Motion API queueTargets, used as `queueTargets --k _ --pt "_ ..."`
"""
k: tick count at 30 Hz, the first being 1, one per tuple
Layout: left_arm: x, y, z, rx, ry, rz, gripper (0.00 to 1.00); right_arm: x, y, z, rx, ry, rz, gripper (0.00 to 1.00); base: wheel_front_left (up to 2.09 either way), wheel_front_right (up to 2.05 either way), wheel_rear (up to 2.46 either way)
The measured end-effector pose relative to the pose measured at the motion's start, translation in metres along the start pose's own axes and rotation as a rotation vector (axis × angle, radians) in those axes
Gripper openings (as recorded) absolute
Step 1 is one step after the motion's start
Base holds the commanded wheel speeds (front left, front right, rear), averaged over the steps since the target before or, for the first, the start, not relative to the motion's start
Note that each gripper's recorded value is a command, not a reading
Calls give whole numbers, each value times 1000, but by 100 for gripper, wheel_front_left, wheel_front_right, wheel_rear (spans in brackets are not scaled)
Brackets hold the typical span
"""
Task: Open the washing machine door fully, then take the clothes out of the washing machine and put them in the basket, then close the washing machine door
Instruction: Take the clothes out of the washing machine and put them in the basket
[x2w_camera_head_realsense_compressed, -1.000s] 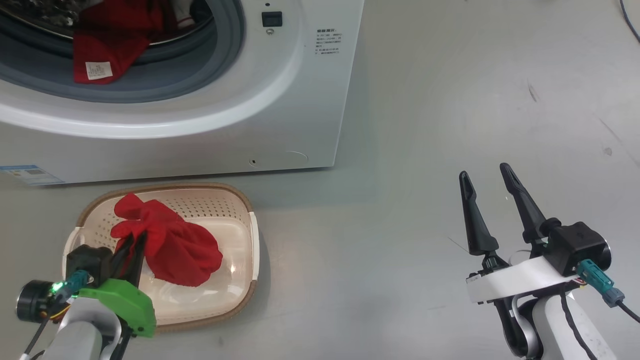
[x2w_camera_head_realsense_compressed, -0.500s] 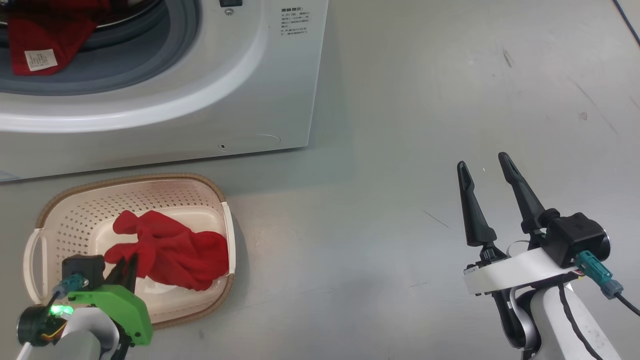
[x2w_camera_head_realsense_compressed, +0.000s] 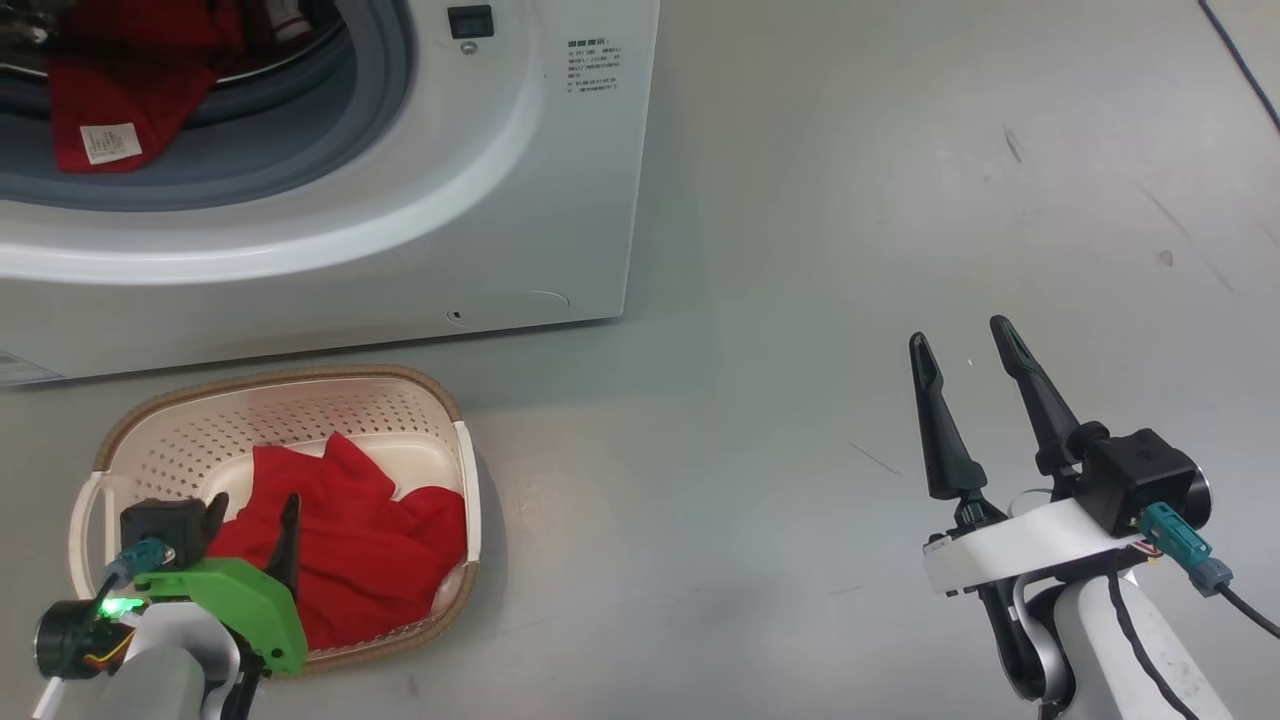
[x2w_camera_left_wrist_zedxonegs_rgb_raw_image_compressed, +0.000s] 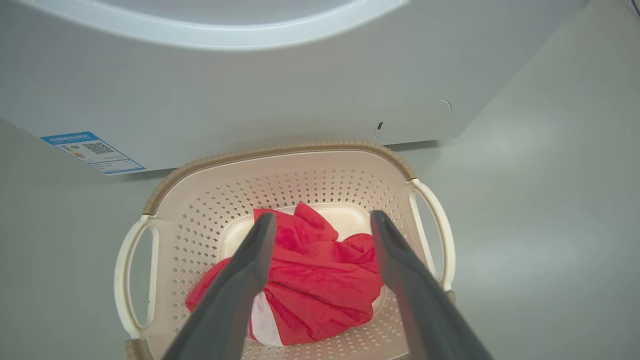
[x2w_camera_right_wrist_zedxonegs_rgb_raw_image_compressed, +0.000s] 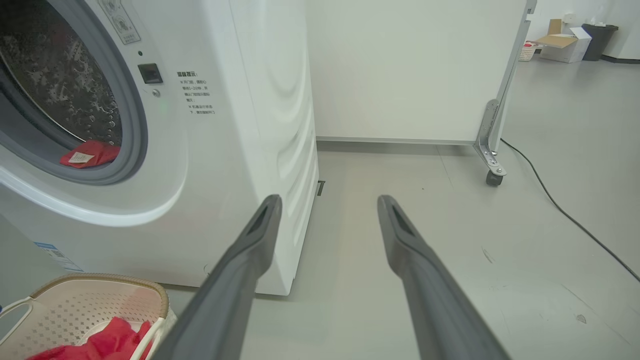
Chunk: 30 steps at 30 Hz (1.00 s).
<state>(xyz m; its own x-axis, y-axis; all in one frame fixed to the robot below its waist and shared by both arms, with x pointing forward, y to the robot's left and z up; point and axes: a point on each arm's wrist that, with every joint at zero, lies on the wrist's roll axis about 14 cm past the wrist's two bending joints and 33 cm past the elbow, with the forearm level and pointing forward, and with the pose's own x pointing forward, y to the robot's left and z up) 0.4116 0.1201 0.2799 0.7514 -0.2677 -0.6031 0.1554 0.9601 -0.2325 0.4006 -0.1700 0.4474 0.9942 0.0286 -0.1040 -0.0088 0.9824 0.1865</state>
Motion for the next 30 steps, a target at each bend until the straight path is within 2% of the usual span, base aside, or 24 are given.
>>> queueTargets --k 16,26,30 --pt "-20 -32 87 116 -273 -82 100 -7 8 20 14 -60 19 100 0 0 0" --pt "-64 -48 176 128 -572 -91 100 -12 20 29 30 -89 55 100 0 0 0" --pt "-87 -49 195 138 -659 -73 100 -15 27 34 32 -103 75 100 0 0 0"
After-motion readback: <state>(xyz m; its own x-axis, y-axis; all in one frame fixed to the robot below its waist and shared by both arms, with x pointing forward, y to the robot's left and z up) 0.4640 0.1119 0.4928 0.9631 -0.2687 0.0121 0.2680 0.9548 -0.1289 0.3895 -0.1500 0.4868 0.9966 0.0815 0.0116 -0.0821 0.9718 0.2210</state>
